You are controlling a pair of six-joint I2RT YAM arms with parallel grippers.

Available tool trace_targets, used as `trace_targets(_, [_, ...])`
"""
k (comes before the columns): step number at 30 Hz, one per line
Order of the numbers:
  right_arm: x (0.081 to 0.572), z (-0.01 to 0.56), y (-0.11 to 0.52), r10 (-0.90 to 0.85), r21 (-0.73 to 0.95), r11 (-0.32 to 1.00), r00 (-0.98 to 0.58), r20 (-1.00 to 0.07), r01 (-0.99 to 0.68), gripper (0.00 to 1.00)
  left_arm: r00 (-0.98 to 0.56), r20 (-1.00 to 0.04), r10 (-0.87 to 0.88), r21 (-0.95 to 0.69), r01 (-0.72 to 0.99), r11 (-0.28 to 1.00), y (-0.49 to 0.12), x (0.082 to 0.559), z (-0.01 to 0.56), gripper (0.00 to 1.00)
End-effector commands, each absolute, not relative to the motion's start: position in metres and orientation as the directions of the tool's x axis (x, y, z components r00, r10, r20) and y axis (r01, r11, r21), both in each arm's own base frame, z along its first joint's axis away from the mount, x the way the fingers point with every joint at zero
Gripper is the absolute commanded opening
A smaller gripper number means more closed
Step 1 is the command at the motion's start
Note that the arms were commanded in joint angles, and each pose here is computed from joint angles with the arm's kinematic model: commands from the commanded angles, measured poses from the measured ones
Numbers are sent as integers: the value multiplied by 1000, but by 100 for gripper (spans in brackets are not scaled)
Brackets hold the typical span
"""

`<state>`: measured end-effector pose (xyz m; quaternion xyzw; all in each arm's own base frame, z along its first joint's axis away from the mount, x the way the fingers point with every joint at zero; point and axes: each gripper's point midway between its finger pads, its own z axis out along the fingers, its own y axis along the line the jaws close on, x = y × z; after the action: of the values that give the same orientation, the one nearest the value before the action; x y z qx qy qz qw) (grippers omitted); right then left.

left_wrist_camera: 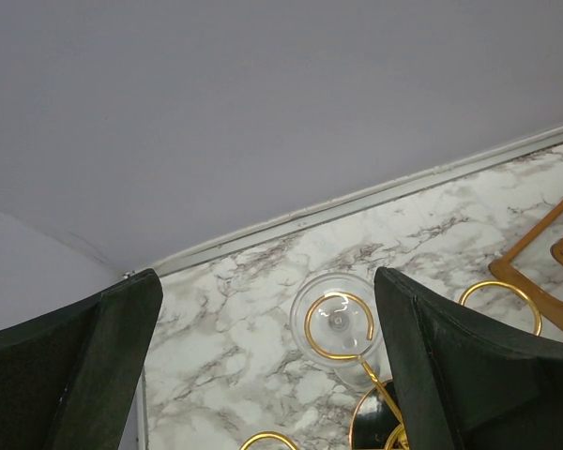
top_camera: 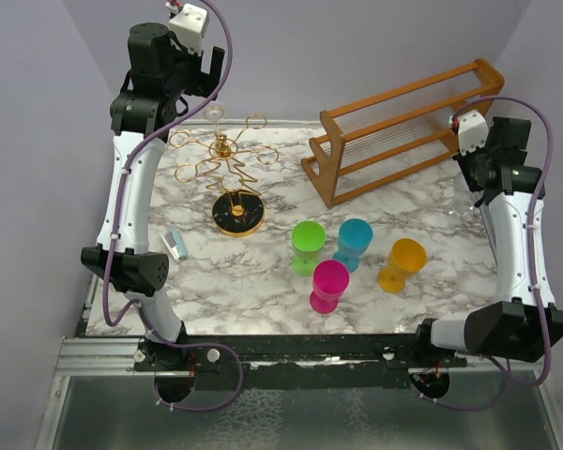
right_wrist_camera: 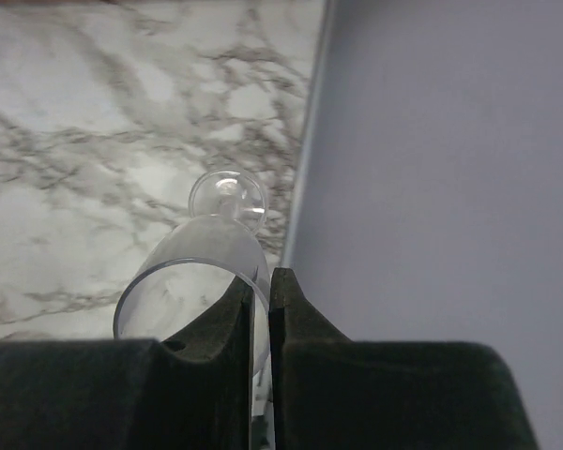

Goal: Place the wine glass upside down on the wine glass rack

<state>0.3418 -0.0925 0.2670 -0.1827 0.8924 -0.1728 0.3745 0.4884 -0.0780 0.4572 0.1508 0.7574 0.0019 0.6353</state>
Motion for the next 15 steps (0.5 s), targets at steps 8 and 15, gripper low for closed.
trace_targets(8, [346,449,-98,-565,-606,795,-326,-758,29,1,-109,-969,221,192,225,955,-78,471,476,99])
trace_targets(15, [333,518,-45,-540,-535,841,-50,-840,-81,1,-87,-974,208,174,299,938,-91,461,481,99])
